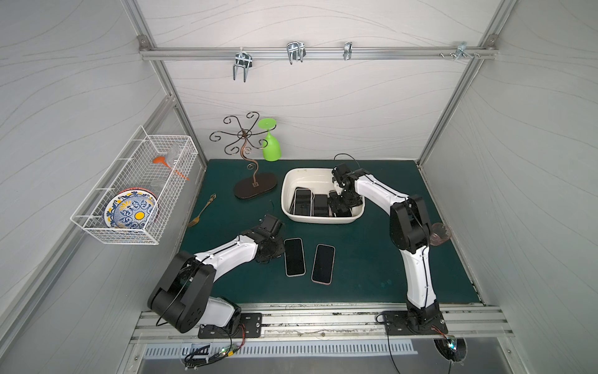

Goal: Take the phone out of the storage box
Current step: Adjust the phone at the center of the board.

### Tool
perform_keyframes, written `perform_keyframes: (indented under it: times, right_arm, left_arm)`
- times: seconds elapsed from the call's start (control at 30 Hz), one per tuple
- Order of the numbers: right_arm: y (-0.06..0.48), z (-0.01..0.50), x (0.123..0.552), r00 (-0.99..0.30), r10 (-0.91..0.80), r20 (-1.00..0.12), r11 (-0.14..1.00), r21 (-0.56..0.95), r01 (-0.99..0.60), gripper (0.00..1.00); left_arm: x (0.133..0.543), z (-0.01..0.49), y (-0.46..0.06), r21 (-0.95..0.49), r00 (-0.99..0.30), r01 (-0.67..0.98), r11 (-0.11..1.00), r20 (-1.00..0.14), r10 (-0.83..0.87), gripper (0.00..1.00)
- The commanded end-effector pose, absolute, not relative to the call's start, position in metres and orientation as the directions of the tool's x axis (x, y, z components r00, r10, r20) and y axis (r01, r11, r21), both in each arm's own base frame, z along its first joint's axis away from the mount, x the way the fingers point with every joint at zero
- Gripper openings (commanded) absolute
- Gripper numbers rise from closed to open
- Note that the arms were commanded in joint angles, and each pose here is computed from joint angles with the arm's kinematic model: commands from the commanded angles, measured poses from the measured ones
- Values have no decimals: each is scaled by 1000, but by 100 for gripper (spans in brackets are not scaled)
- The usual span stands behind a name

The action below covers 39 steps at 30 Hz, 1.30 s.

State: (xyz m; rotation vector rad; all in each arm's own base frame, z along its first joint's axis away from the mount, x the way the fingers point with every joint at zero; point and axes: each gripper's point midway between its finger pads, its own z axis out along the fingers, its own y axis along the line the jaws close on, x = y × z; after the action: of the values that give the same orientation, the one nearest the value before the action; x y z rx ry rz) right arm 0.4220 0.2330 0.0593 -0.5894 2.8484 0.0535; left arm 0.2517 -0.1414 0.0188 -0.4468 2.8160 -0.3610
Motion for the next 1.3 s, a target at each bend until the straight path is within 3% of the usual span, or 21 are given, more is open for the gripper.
perform_keyframes:
  times: [0.0,0.3,0.4,0.47,0.63,0.97,1.1,1.27]
  right_arm:
    - [225,57,418,-897,-389,-209,920,-38,-390,90]
    - [223,68,420,-895,-382,-231,923,-45,-382,79]
    - [225,72,421,-894,-380,-238,924,-43,-381,70]
    - [225,76,423,-893,-375,-249,925,-39,-378,64]
    - [227,98,429,-879,-361,-311,929,-37,-368,53]
    - [229,168,430,-833,-339,-437,928,-13,-371,40]
    - [234,191,411,-824,-333,-458,917,47,-396,39]
    - [242,206,373,-817,-327,-476,893,129,-432,39]
  left_arm:
    - [260,17,-162,-335,-924,-219,916,-230,-305,7]
    - [259,14,-193,-391,-941,-157,907,-220,-257,6]
    - [256,13,-190,-377,-941,-168,911,-215,-263,7]
    - [254,14,-185,-367,-936,-182,912,-218,-275,11]
    - [257,34,-172,-354,-918,-198,914,-261,-299,34]
    - [286,122,-175,-455,-863,-133,880,-384,-329,42]
    - [316,178,-199,-601,-813,-37,798,-446,-374,56]
    - [357,223,-231,-720,-803,52,692,-442,-399,62]
